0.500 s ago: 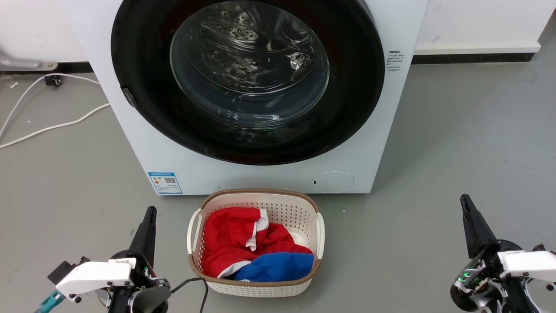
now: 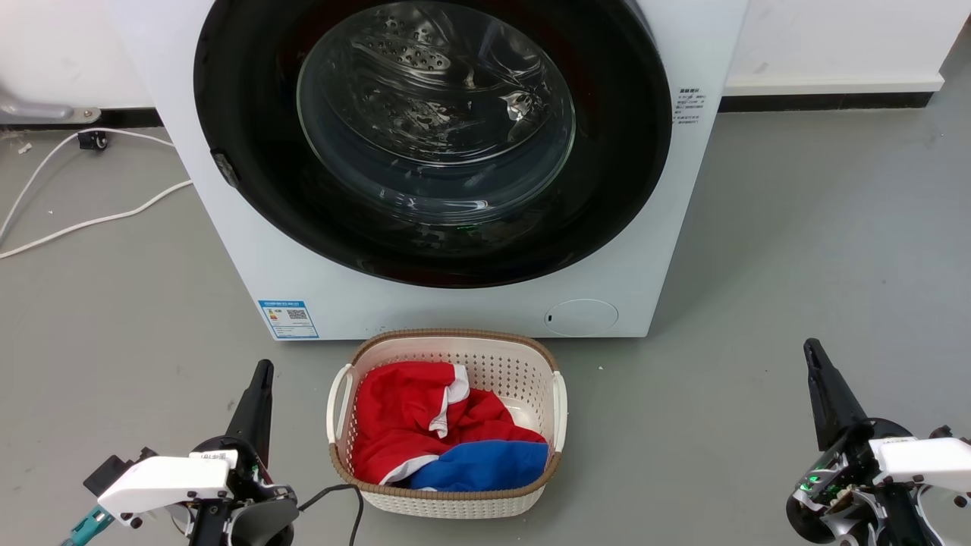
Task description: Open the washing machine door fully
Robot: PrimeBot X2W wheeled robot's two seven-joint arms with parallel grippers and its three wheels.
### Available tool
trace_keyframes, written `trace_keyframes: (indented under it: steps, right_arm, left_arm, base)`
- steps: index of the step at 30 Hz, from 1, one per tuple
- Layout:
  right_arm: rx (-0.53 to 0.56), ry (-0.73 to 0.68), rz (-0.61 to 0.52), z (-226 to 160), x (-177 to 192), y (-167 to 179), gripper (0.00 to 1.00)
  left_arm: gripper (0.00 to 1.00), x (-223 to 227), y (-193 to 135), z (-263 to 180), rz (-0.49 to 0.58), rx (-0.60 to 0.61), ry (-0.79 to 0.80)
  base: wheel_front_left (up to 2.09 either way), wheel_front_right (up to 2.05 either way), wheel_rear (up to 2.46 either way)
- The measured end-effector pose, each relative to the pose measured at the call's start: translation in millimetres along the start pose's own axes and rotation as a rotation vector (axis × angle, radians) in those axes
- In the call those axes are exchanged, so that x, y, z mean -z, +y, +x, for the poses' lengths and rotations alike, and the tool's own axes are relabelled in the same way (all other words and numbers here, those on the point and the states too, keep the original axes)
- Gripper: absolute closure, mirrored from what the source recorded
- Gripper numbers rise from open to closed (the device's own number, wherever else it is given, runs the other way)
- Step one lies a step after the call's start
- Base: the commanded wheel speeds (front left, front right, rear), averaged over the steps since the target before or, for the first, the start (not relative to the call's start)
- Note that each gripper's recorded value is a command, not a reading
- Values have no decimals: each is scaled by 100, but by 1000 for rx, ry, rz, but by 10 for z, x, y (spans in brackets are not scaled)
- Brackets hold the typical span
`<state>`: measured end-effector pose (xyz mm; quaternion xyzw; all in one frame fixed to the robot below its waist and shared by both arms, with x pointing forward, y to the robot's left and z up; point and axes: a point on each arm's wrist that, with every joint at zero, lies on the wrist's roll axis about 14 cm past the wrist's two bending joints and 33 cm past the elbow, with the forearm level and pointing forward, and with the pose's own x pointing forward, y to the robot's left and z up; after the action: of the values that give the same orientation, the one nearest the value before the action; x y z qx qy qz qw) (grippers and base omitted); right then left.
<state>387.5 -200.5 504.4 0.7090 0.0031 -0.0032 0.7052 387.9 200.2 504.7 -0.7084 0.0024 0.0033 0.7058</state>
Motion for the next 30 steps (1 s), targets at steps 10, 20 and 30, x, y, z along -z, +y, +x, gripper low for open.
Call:
trace_keyframes:
  steps: [10, 20, 30]
  right_arm:
    - [93, -23, 2, -149, -25, -311, 0]
    - [79, -61, -206, -150, -139, -228, 0]
    - [6, -55, -498, -144, -83, 26, 0]
  left_arm:
    - [0, -3, 275, -135, -4, -81, -17]
    - [0, -61, 178, -113, 196, -77, -42]
    - [0, -9, 126, -108, 466, -102, -38]
  base:
    - [0, 0, 0]
    - [0, 0, 0]
    - [0, 0, 0]
